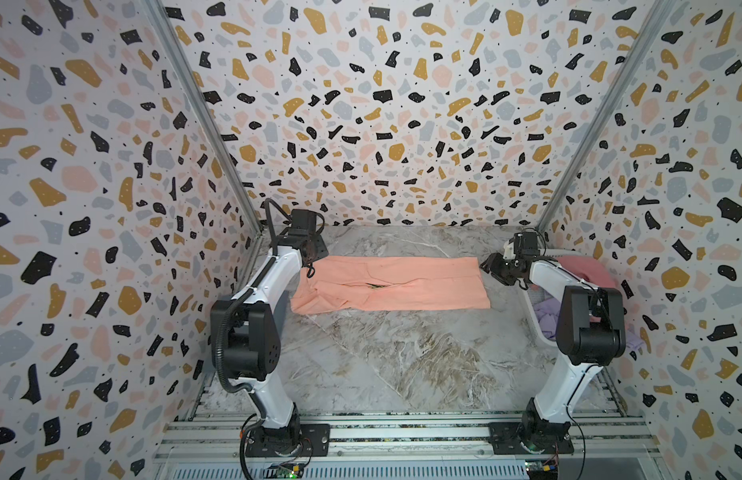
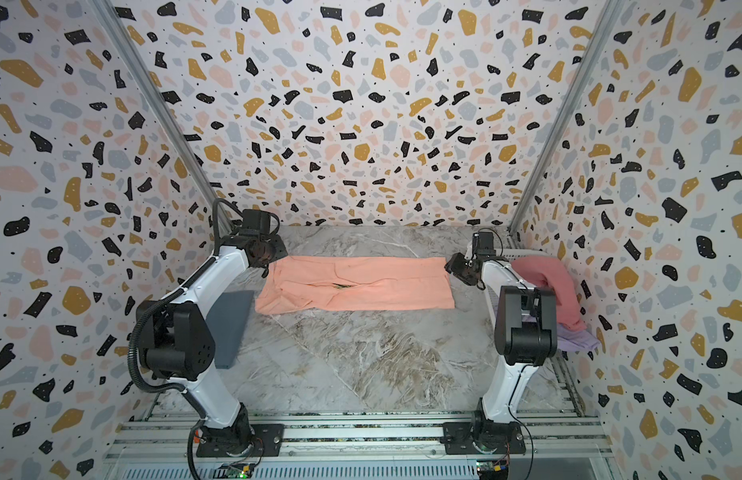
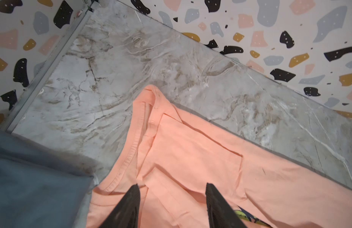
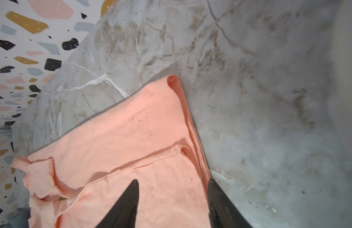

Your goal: Fold and stack the t-shirts

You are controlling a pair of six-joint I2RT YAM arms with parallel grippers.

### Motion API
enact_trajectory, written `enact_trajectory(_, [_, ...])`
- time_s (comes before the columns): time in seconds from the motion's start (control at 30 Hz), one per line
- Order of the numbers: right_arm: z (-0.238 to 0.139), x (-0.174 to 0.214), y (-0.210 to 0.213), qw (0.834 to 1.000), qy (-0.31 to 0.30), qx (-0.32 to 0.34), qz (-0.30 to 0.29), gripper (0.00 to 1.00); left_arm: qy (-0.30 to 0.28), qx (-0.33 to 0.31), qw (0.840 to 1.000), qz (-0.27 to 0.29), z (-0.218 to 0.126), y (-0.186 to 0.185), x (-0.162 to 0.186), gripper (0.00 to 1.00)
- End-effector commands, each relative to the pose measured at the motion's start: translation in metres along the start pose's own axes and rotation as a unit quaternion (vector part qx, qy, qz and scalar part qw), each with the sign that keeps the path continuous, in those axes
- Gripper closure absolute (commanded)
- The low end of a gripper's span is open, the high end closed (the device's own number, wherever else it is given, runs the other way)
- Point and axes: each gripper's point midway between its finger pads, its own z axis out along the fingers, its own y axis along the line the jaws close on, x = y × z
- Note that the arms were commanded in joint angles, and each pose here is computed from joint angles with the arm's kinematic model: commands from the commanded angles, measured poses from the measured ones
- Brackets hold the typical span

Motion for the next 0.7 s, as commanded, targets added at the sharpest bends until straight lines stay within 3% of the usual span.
enact_trajectory(0.0, [-0.031,-0.011,0.023,0.999,-0.028,-0.023,-0.033,0.44,-0.034,0.063,0.997,-0.003,-0.024,-0.023,-0.014,0.45])
enact_trajectory(0.33, [-0.019,0.051,0.034,0.998,0.022,-0.051,-0.042,0.44,0.077,0.062,0.993,0.058,-0.007,0.012,0.098,0.44])
enact_trajectory(0.67, [0.0,0.063,0.045,0.996,0.051,-0.063,-0.042,0.44,0.087,0.018,0.996,0.005,0.06,0.01,0.088,0.47])
